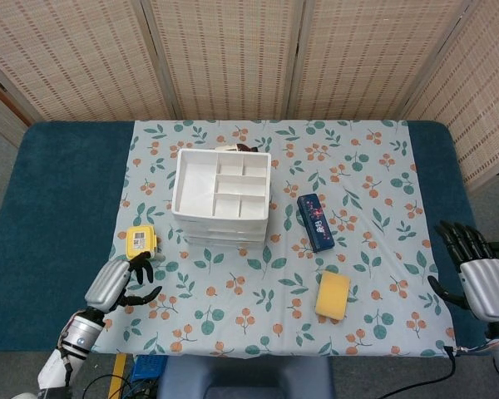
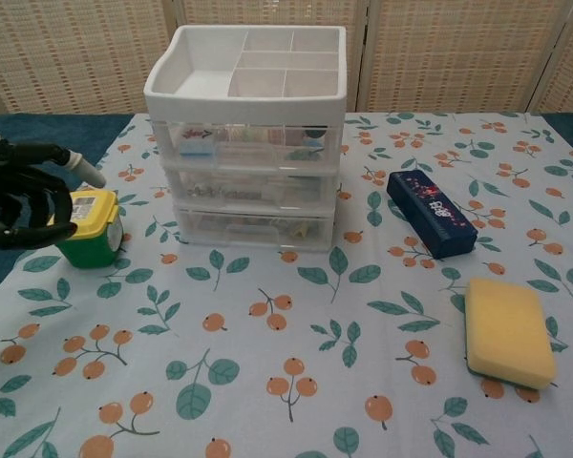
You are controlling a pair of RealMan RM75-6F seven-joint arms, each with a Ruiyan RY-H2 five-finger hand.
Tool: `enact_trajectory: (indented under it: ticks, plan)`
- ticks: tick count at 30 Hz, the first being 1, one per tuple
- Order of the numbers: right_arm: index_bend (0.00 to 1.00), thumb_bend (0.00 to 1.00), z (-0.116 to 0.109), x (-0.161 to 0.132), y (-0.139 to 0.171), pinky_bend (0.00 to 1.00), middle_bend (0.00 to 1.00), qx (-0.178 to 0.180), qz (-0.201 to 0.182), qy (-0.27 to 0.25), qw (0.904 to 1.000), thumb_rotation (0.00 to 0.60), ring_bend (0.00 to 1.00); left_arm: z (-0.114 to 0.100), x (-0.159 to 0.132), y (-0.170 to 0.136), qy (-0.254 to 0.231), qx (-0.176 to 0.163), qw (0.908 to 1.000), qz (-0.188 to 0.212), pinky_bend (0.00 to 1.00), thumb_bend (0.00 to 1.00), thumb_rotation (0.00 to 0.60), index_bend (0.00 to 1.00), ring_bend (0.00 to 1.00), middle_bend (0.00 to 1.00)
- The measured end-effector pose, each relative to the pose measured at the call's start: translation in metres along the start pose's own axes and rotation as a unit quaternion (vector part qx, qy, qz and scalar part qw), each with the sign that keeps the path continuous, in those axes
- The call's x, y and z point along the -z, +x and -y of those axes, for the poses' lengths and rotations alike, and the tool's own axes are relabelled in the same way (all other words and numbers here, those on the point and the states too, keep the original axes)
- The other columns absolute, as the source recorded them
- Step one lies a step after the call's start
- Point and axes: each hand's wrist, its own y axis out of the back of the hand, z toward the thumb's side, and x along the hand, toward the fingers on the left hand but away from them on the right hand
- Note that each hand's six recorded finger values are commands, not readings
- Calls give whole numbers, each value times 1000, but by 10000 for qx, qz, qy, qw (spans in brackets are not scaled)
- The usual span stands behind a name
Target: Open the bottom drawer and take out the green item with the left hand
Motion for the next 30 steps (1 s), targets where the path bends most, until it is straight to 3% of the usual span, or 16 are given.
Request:
enact_trajectory:
  ticks: [6, 13, 19, 30]
  plan:
    - [0, 327, -3, 1, 0, 0, 41, 35, 18, 17, 10000, 600, 0, 34, -18, 24, -1080, 519, 9927, 114, 1000, 278, 600, 288, 768, 721]
    - [0, 327, -3, 1, 1, 0, 41, 35, 43, 20, 10000, 600, 0, 72, -34, 51, -2403, 868, 9668, -38, 1000, 278, 600, 221, 844, 744]
    - [0, 328, -4, 3, 2, 0, 41, 43, 85, 28, 10000, 600, 0, 96, -43, 69, -3345, 936, 9374, -260, 1000, 277, 600, 203, 888, 779]
    - [0, 327, -3, 6, 4, 0, 41, 40, 161, 20, 9999, 600, 0, 121, -49, 87, -4242, 711, 9007, -609, 1000, 278, 600, 190, 904, 803]
